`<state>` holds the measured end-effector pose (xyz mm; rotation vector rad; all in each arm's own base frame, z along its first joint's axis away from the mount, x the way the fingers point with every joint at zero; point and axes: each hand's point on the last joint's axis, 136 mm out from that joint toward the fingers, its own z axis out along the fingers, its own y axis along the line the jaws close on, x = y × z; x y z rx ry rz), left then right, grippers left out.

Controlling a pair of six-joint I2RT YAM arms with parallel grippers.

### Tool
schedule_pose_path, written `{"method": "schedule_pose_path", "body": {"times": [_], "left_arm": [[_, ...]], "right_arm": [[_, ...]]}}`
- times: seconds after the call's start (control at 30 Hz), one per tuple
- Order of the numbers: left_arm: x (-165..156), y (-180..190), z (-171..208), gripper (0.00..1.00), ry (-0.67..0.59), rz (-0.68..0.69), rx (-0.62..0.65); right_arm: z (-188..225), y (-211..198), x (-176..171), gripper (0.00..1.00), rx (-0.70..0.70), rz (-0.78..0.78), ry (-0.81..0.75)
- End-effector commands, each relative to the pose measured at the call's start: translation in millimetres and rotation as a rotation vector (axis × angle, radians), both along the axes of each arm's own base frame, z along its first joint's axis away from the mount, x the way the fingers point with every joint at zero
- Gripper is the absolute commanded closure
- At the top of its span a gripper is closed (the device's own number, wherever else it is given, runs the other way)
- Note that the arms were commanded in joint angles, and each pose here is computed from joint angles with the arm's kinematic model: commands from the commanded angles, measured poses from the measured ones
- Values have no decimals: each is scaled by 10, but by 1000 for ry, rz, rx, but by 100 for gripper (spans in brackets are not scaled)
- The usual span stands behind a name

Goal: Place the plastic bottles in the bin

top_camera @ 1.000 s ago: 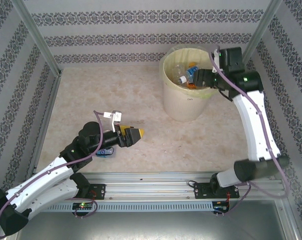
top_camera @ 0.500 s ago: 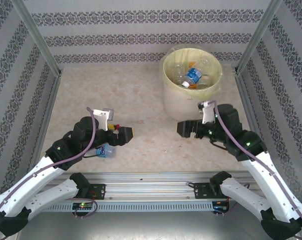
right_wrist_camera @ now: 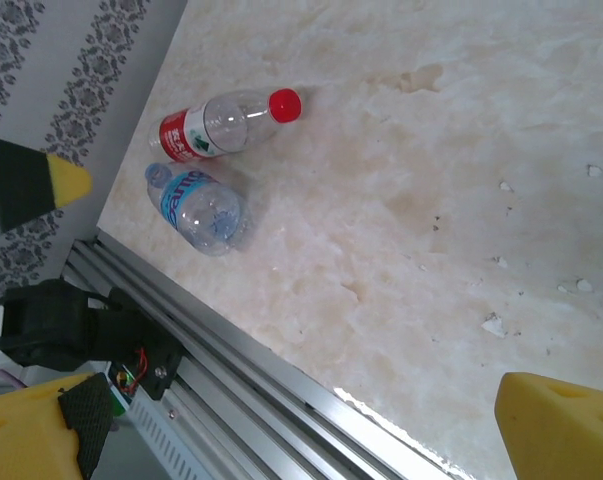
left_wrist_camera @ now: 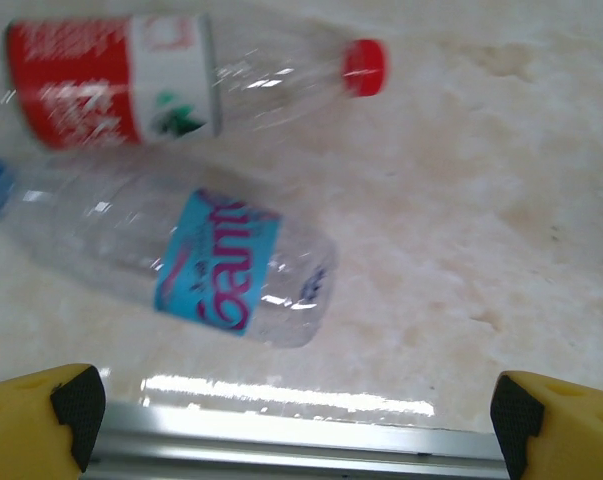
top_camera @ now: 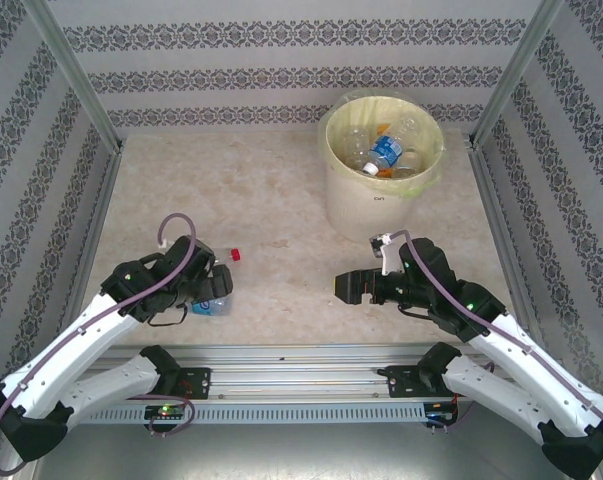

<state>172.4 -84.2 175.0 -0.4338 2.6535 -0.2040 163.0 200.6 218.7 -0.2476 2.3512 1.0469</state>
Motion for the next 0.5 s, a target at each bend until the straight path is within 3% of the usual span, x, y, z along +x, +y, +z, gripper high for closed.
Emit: {"method": "schedule_pose_path", "body": {"times": [0.0, 0.47], "left_arm": [[-182, 232, -173, 0, 76, 225, -28], [95, 277, -788, 0, 169, 516, -335]], "right_arm": [[36, 31, 42, 2, 31, -19, -26], [-29, 50, 30, 2, 26, -13, -13]]}}
